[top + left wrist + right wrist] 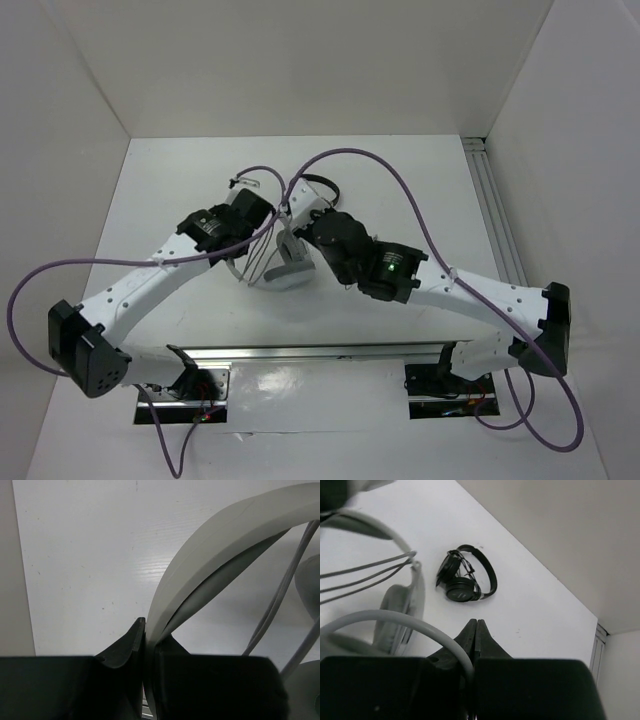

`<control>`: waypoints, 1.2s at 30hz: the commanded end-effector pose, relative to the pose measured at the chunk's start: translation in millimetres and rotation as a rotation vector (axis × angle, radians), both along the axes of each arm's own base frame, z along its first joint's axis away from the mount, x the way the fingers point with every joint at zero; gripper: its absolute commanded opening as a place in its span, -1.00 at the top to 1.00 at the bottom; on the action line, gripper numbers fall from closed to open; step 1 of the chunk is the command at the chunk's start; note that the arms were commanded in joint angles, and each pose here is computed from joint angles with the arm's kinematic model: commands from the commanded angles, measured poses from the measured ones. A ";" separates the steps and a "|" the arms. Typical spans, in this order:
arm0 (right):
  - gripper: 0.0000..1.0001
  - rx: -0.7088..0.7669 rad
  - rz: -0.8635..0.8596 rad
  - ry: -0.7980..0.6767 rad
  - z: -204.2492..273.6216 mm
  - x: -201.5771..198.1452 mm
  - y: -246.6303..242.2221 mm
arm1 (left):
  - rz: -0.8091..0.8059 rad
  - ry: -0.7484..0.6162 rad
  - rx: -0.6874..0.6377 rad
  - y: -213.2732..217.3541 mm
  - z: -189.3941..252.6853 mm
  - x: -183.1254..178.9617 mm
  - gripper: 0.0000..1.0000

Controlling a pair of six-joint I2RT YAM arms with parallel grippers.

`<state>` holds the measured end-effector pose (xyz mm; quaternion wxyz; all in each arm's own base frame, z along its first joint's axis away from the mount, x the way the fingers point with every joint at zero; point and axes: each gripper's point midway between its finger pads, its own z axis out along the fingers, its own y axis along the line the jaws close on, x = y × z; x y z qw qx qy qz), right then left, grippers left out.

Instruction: Wrap the headphones

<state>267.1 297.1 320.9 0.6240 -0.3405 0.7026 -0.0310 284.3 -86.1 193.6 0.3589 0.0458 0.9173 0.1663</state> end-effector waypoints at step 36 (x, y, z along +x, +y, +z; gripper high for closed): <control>0.26 0.779 0.766 0.360 -29.1 43.7 65.2 | -0.605 -0.377 -0.669 -94.4 253.4 -81.5 1.00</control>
